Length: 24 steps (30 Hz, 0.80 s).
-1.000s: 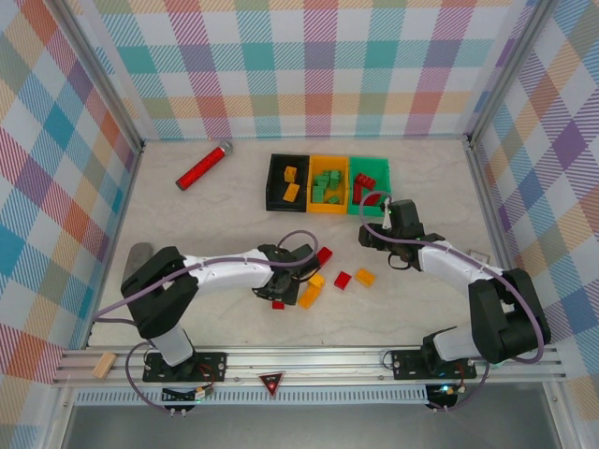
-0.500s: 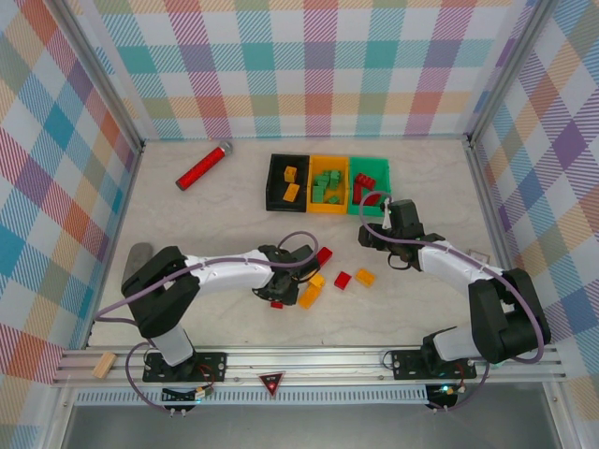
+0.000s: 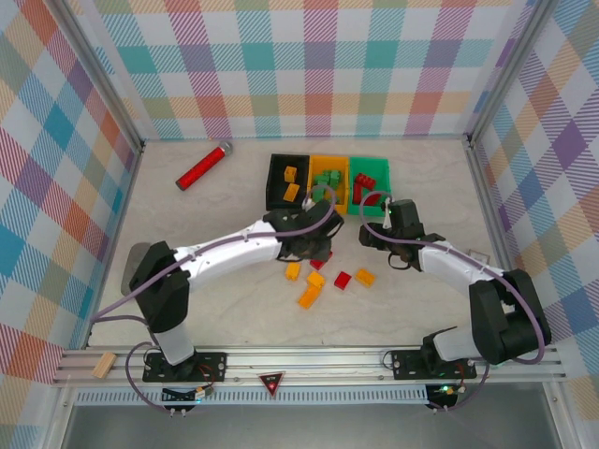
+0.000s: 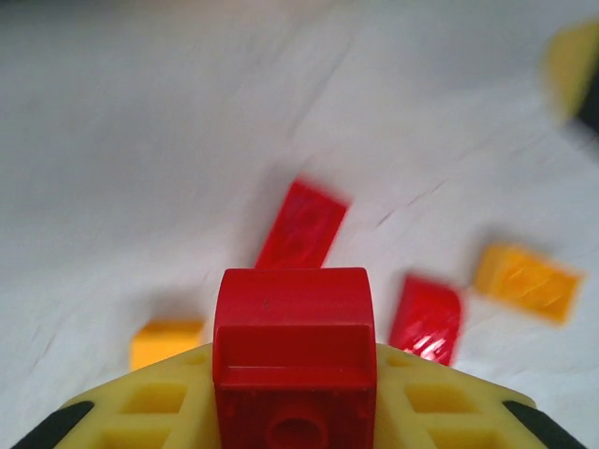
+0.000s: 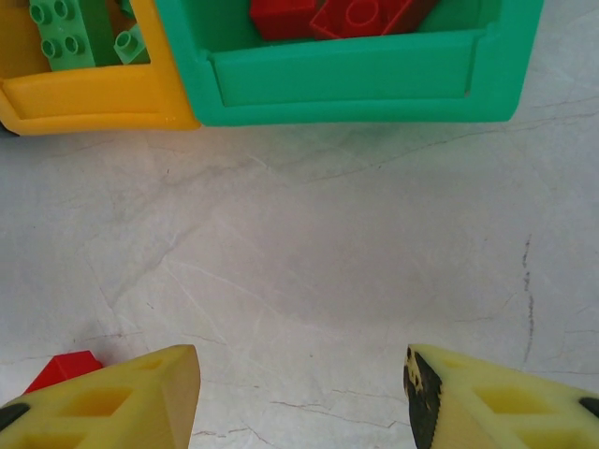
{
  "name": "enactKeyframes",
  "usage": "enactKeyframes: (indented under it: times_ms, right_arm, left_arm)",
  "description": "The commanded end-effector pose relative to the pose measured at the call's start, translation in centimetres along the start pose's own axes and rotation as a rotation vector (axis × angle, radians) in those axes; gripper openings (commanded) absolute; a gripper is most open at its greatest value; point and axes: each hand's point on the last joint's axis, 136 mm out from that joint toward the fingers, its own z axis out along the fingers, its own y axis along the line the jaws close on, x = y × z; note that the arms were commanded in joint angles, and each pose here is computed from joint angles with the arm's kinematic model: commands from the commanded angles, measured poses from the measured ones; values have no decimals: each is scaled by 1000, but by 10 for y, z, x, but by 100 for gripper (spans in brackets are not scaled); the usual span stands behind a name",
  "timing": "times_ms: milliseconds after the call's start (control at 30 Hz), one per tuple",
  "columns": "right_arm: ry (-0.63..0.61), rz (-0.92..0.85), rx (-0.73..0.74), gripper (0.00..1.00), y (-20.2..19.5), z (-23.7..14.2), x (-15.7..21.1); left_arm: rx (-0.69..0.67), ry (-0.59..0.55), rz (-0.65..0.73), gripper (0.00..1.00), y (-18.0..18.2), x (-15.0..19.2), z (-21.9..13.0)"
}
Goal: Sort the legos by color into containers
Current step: Pick up the lego from the middle-left of the table, then place the lego in the container.
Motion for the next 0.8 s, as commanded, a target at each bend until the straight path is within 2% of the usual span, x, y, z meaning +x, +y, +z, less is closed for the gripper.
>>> enactKeyframes:
  times_ms: [0, 367, 633, 700, 767]
  right_arm:
    - [-54, 2, 18, 60, -1, -9, -7]
    - [-105, 35, 177, 61, -30, -24, -11]
    - [-133, 32, 161, 61, -28, -25, -16]
    - [-124, 30, 155, 61, -26, -22, -16]
    - [-121, 27, 141, 61, -23, -21, -17]
  left_arm:
    - [76, -17, 17, 35, -14, -36, 18]
    - [265, -112, -15, 36, -59, -140, 74]
    - [293, -246, -36, 37, -78, -187, 96]
    - [303, -288, -42, 43, -81, -200, 97]
    - [299, -314, -53, 60, -81, -208, 97]
